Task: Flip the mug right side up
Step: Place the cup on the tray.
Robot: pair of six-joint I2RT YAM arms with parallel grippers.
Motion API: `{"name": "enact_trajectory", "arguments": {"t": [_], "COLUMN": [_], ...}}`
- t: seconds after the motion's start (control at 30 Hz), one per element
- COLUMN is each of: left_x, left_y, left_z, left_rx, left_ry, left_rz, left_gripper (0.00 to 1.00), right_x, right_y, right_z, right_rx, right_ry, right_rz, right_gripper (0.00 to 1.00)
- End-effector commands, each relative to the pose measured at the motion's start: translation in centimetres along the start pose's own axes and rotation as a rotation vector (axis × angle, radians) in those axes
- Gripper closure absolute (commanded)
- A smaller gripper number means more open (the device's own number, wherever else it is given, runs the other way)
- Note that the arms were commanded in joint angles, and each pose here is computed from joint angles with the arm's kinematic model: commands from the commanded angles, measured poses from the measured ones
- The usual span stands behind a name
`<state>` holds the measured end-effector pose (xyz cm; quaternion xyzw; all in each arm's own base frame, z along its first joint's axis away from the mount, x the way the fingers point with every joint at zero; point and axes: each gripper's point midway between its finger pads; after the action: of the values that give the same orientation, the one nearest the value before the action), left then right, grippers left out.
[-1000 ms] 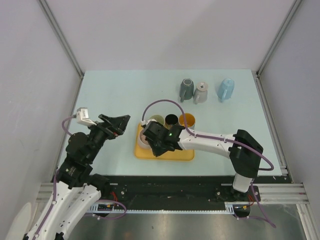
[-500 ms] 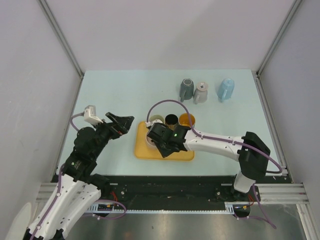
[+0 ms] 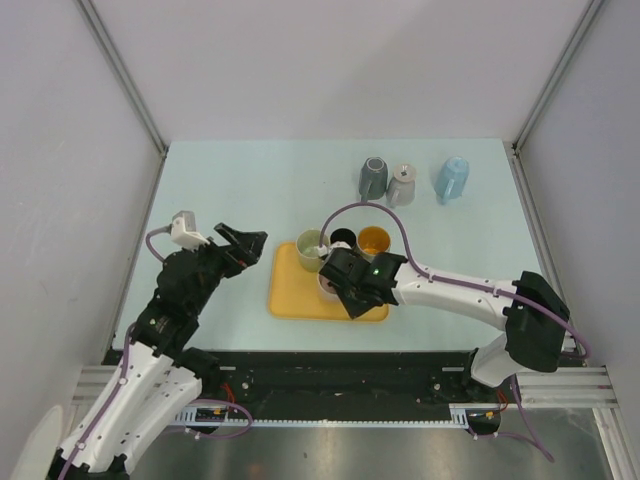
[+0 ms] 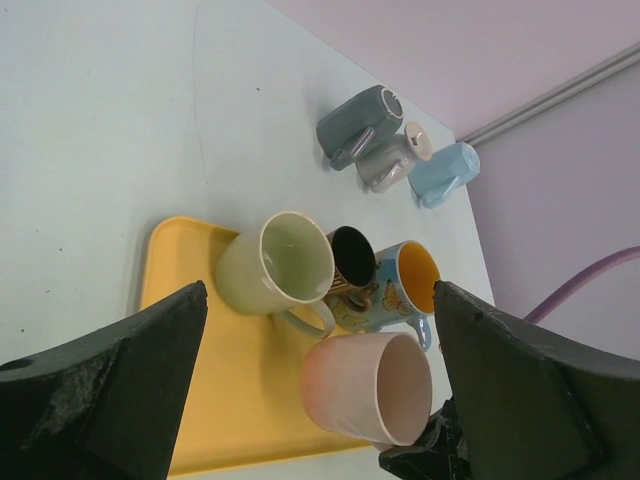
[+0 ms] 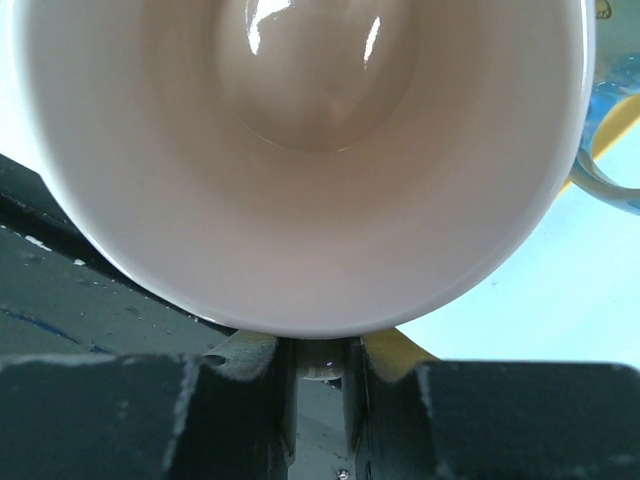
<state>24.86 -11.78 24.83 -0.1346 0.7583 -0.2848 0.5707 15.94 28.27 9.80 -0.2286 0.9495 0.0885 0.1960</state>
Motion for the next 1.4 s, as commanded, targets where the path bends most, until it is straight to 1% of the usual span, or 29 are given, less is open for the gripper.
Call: {"name": "enact_trajectory", "arguments": {"t": [0.0,0.4,0.73,1.03,1.17,1.37], "left_x": [-0.2,1.8,2.4,2.6,2.6,2.7], "left_y": [0.0,0.2,0.2,0.2,0.1,0.1], "left_z": [0.7,1.9,2.4,2.6,2.5,2.4], "left_rx": [0.000,-0.003,-0.001,0.000,0.004,0.011], "left_ry": [-0.012,0.077,0.099,0.108,0.111,0.110], "left_rz": [0.004,0.014,0.015,0.017,0.022,0.022], "left_gripper": [0.02,0.02,0.02,0.02,0.03,0.03], "right_x": [-1.5,-0.2,-0.4,-2.0,-1.8,0.1], "right_y": [-0.3,-2.1,-2.4,-2.6,-2.0,-0.2], "right_z": [-1.3,0.1,1.0,2.5,2.6,1.5], "right_rx": [-0.022,-0.010,-0.016,-0.038,-0.055,-0.062], "right_ry": [-0.084,-0.047,-0.046,-0.065,-0.054,-0.035], "right_rz": [0.040,0.083,0.110,0.174,0.161,0.084], "right_gripper": [1.00,1.00,1.00,1.00,1.00,1.00]}}
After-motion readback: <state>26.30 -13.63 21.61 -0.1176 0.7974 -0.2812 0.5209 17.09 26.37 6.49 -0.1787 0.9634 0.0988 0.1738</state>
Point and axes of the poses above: each gripper's point midway between its finger pads, its own z axis out along the fingers, its own y axis along the line the jaws close on, x = y × z, and after that the axes turned 7 degrees about z, right-handed
